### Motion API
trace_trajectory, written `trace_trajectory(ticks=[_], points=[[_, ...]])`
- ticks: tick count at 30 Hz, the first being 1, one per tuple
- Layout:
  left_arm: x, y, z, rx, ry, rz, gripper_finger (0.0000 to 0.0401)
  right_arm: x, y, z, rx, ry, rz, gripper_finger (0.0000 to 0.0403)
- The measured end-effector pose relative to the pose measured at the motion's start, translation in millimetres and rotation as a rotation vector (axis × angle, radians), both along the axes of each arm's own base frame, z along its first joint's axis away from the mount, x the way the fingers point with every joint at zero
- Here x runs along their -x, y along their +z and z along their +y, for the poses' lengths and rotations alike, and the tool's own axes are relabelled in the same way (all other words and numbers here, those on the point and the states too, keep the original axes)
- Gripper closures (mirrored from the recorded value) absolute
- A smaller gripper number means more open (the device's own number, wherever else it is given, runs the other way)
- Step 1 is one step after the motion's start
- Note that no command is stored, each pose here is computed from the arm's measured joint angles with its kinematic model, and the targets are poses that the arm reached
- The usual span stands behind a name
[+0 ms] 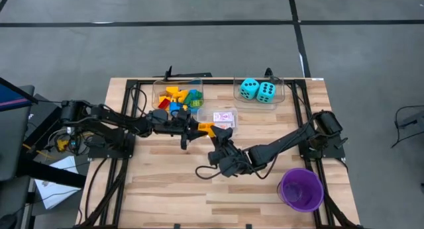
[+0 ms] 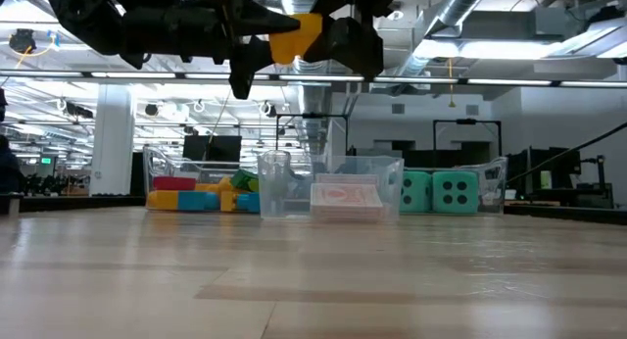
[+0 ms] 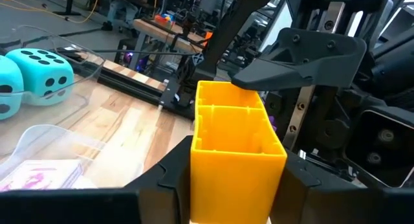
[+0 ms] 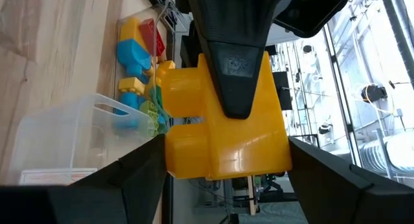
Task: Pick & Place Toys
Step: Put the yellow game piece into the top left transparent bin
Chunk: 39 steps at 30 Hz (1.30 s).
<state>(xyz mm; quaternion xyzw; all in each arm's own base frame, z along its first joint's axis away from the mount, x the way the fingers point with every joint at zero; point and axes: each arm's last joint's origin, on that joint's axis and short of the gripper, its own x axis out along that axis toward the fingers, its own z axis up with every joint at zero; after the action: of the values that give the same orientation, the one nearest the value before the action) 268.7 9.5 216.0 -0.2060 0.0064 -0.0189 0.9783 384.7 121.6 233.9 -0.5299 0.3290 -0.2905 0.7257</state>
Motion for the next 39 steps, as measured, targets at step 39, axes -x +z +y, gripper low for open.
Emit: trace_trajectory(ticks=[39], points=[[78,13,37,-0.195,0.651,0.480,0.0275,44,30,23,-0.094,-0.065,-0.184,0.0058]])
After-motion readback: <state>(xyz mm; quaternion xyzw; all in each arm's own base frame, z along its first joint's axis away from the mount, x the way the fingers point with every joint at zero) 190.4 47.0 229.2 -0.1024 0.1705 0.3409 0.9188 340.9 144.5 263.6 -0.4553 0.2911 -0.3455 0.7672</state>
